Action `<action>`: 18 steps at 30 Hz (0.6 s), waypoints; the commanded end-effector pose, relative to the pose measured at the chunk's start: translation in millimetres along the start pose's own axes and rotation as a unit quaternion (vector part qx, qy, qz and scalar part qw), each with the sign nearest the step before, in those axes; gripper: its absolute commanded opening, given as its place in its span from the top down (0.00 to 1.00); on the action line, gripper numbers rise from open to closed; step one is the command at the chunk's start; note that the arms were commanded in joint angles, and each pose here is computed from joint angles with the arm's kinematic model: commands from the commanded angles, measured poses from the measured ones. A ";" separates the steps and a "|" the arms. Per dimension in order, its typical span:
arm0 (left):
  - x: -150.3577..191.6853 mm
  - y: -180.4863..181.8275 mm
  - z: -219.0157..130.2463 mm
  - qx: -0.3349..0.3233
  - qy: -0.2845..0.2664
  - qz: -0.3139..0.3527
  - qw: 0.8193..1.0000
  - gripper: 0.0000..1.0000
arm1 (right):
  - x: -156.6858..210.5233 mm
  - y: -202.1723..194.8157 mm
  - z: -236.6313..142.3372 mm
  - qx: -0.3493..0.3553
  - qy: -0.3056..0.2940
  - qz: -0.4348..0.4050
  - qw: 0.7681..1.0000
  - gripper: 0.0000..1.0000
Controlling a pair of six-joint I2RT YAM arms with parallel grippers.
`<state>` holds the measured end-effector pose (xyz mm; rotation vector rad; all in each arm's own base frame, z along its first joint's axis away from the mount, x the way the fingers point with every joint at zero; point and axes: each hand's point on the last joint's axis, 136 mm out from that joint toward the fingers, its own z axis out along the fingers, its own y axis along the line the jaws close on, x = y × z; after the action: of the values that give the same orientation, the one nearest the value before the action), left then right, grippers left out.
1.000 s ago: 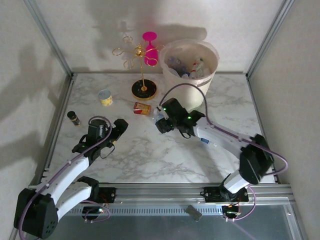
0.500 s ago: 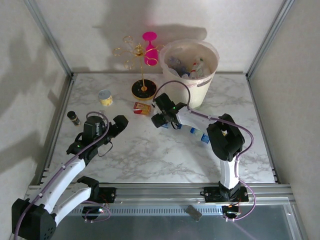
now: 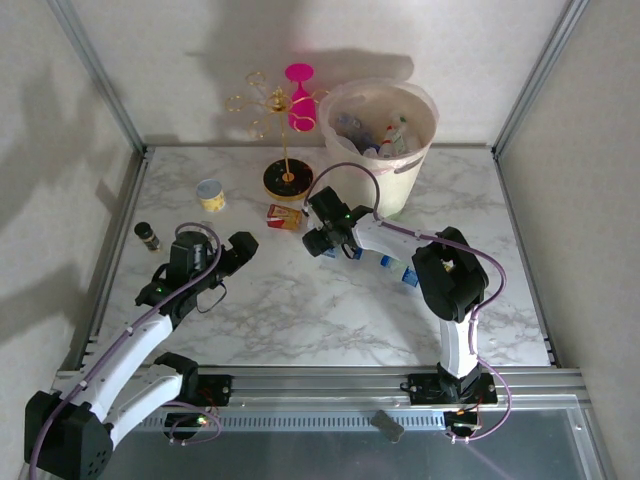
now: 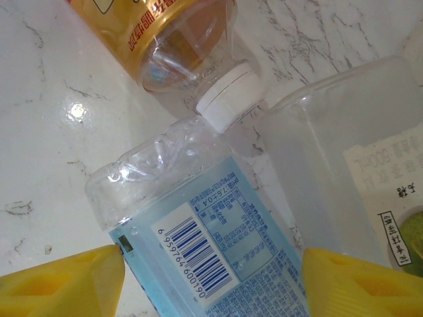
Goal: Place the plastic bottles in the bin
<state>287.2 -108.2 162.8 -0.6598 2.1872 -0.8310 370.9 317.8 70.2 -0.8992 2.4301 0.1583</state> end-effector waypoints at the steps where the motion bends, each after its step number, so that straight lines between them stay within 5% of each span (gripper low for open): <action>1: -3.5 -9.6 -2.2 0.009 -0.003 0.016 1.000 0.02 | 26.7 13.7 7.3 -0.033 0.043 -0.015 0.998 0.29; 18: -4.5 -14.3 -0.1 0.014 0.001 0.018 1.000 0.02 | 39.0 15.7 2.2 -0.015 0.064 -0.027 0.997 0.32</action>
<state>287.7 -109.0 158.4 -0.6555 2.2042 -0.8240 342.5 311.7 50.2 -1.0054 2.5082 0.1513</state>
